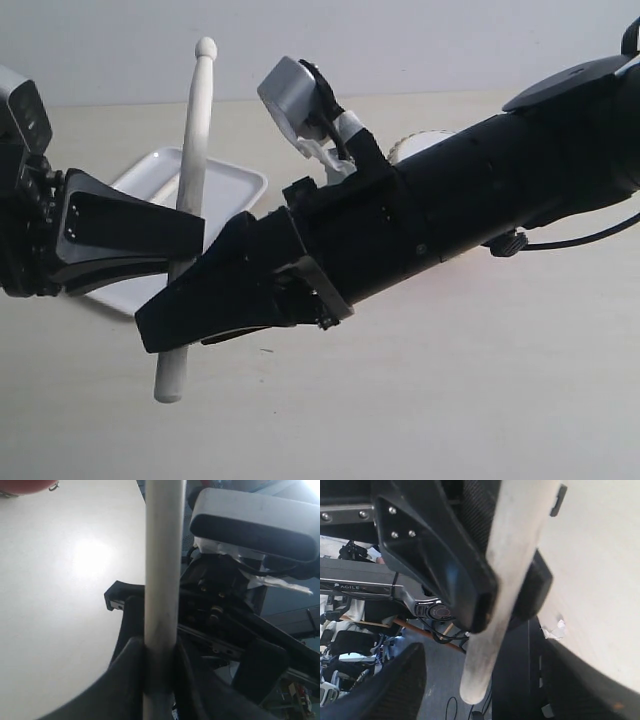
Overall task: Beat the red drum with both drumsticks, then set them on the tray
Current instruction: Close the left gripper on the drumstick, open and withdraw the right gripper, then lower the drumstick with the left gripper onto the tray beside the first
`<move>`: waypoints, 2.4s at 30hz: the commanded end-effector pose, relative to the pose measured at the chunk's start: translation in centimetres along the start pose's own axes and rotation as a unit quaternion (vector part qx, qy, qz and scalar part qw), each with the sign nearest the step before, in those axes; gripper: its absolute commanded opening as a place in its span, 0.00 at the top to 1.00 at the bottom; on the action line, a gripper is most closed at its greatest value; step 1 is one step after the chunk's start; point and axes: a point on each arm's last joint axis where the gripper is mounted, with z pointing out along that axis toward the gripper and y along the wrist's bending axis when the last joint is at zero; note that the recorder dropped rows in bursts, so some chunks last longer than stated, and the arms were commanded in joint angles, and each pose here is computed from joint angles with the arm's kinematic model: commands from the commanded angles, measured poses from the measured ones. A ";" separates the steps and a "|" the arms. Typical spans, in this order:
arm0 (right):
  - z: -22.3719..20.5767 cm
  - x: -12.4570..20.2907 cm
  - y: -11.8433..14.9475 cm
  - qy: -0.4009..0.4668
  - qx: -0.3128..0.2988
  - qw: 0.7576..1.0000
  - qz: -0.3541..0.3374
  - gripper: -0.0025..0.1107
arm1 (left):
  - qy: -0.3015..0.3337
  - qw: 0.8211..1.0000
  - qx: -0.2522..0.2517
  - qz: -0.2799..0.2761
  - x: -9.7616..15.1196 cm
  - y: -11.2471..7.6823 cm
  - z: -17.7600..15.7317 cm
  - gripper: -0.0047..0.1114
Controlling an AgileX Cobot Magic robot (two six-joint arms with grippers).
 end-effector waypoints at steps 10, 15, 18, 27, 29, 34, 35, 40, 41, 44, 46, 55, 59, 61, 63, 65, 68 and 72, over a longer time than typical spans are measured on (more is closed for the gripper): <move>-2.2 0.3 0.3 -0.001 0.178 0.984 -0.014 0.33 | 0.025 0.999 -0.038 0.015 0.5 0.6 -0.1 0.96; -4.3 0.6 1.6 -0.013 0.264 0.964 -0.043 0.33 | 0.036 0.993 -0.107 0.031 -0.7 0.9 -0.4 0.96; -5.6 0.8 2.4 -0.027 0.308 0.950 -0.051 0.33 | 0.049 0.979 -0.192 0.040 -1.8 1.4 -1.0 0.96; -9.3 1.9 7.3 -0.091 0.357 0.919 -0.142 0.42 | 0.080 0.892 -0.437 0.080 -6.0 2.3 -4.3 0.96; -10.1 2.6 8.1 -0.088 0.373 0.910 -0.157 0.42 | 0.094 0.881 -0.457 0.083 -7.0 3.1 -4.3 0.96; -10.9 3.2 8.7 -0.102 0.392 0.905 -0.131 0.42 | 0.144 0.878 -0.449 0.088 -8.3 5.1 -2.0 0.96; -10.9 3.3 8.7 -0.098 0.391 0.906 -0.130 0.42 | 0.163 0.871 -0.452 0.098 -8.5 5.7 -1.3 0.96; -10.9 3.3 8.6 -0.094 0.393 0.906 -0.129 0.42 | 0.197 0.856 -0.463 0.115 -10.0 8.1 0.7 0.96; -10.9 3.3 8.6 -0.094 0.392 0.906 -0.128 0.42 | 0.197 0.854 -0.466 0.118 -10.4 8.6 0.9 0.96; -10.9 3.7 8.6 -0.074 0.391 0.910 -0.119 0.42 | 0.200 0.834 -0.493 0.146 -12.4 11.1 1.7 0.96; -10.8 3.9 8.6 -0.065 0.391 0.911 -0.116 0.42 | 0.185 0.833 -0.506 0.126 -12.7 12.8 2.2 0.96; -10.8 3.9 8.5 -0.062 0.391 0.911 -0.115 0.42 | 0.195 0.832 -0.508 0.104 -11.9 17.1 3.8 0.96; -10.8 3.9 8.5 -0.062 0.391 0.911 -0.115 0.42 | 0.174 0.833 -0.512 0.121 -12.4 17.2 3.8 0.96; -10.8 3.9 8.5 -0.062 0.391 0.911 -0.115 0.42 | 0.167 0.833 -0.513 0.125 -12.5 17.2 3.9 0.96; -10.8 3.9 8.5 -0.062 0.391 0.911 -0.115 0.42 | 0.165 0.832 -0.513 0.130 -12.6 17.3 3.9 0.96; -10.8 3.9 8.5 -0.062 0.391 0.911 -0.114 0.42 | 0.164 0.832 -0.513 0.131 -12.6 17.4 4.0 0.96; -10.8 4.0 8.5 -0.061 0.391 0.912 -0.111 0.42 | 0.168 0.832 -0.513 0.128 -12.4 17.8 4.1 0.96; -10.8 4.1 8.5 -0.057 0.390 0.913 -0.107 0.42 | 0.176 0.831 -0.512 0.124 -12.3 17.9 4.1 0.96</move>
